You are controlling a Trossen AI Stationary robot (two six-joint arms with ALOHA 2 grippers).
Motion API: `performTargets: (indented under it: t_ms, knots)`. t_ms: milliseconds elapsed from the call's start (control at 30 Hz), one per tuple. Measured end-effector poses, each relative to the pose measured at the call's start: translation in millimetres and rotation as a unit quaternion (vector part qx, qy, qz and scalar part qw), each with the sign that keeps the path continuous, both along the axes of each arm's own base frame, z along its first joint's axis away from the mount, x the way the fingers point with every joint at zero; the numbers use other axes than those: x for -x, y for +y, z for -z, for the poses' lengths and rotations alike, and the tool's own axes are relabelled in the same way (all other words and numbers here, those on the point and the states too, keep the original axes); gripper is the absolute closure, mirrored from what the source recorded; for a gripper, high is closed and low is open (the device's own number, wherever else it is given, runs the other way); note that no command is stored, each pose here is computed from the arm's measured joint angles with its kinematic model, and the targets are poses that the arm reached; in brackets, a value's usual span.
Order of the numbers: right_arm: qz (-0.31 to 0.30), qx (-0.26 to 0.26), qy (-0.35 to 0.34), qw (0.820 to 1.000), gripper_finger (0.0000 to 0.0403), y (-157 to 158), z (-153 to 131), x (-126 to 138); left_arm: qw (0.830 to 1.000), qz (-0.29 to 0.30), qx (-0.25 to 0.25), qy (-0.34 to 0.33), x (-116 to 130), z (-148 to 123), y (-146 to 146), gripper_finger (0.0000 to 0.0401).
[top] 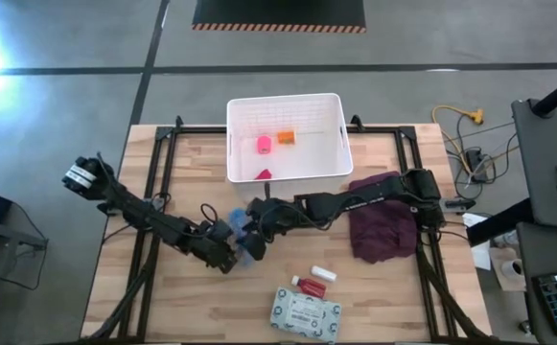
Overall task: Pick & place medical supplies in basket/bin
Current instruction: Put the blue first aid kit into the white bin
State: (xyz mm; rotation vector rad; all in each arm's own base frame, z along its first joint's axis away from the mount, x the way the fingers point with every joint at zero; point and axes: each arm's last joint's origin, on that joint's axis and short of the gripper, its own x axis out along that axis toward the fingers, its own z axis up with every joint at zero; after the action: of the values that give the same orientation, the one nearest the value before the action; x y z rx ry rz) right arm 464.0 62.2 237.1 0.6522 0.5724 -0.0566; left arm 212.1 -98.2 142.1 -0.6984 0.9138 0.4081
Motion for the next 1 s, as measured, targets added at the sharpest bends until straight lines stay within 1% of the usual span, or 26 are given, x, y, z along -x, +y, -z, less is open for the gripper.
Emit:
performTargets:
  t_ms: [100,200,333,400,500,600,667,733,800,833,900,1000]
  knots:
    - [0.019,-0.013,0.012,1.000,0.0173,-2,3,0,1.000,-0.003,-0.001,-0.009,-2,1,-1,0.0299]
    - [0.028,-0.018,0.034,0.999,0.0161,-2,17,-3,1.000,-0.003,-0.002,-0.006,-3,3,-1,0.0299]
    - [0.033,-0.027,0.092,0.995,0.0143,-1,34,0,1.000,-0.002,-0.002,-0.002,-3,4,-1,0.0299]
    - [0.045,-0.019,0.118,0.992,0.0138,-2,28,7,1.000,-0.001,0.002,-0.008,-4,0,-2,0.0299]
    - [0.089,0.006,0.172,0.981,0.0136,-7,18,24,1.000,0.002,0.009,-0.027,-8,-10,-4,0.0299]
    - [0.133,0.021,0.230,0.964,0.0140,-11,16,39,0.999,0.017,0.000,-0.046,-13,-20,-6,0.0299]
    - [0.164,0.019,0.268,0.949,0.0146,-13,17,48,0.998,0.019,-0.008,-0.059,-16,-27,-7,0.0299]
    - [0.206,0.025,0.305,0.930,0.0154,-15,20,57,0.997,0.018,-0.016,-0.070,-20,-32,-8,0.0299]
    - [0.227,0.028,0.325,0.918,0.0162,-17,28,62,0.997,0.011,-0.030,-0.077,-21,-36,-8,0.0299]
    - [0.229,0.028,0.328,0.916,0.0167,-18,33,62,0.996,0.011,-0.038,-0.082,-22,-37,-8,0.0299]
    - [0.217,0.015,0.329,0.919,0.0178,-19,45,60,0.995,0.001,-0.057,-0.083,-23,-35,-5,0.0299]
    - [0.212,-0.003,0.317,0.924,0.0193,-21,61,56,0.996,-0.012,-0.066,-0.066,-22,-26,4,0.0299]
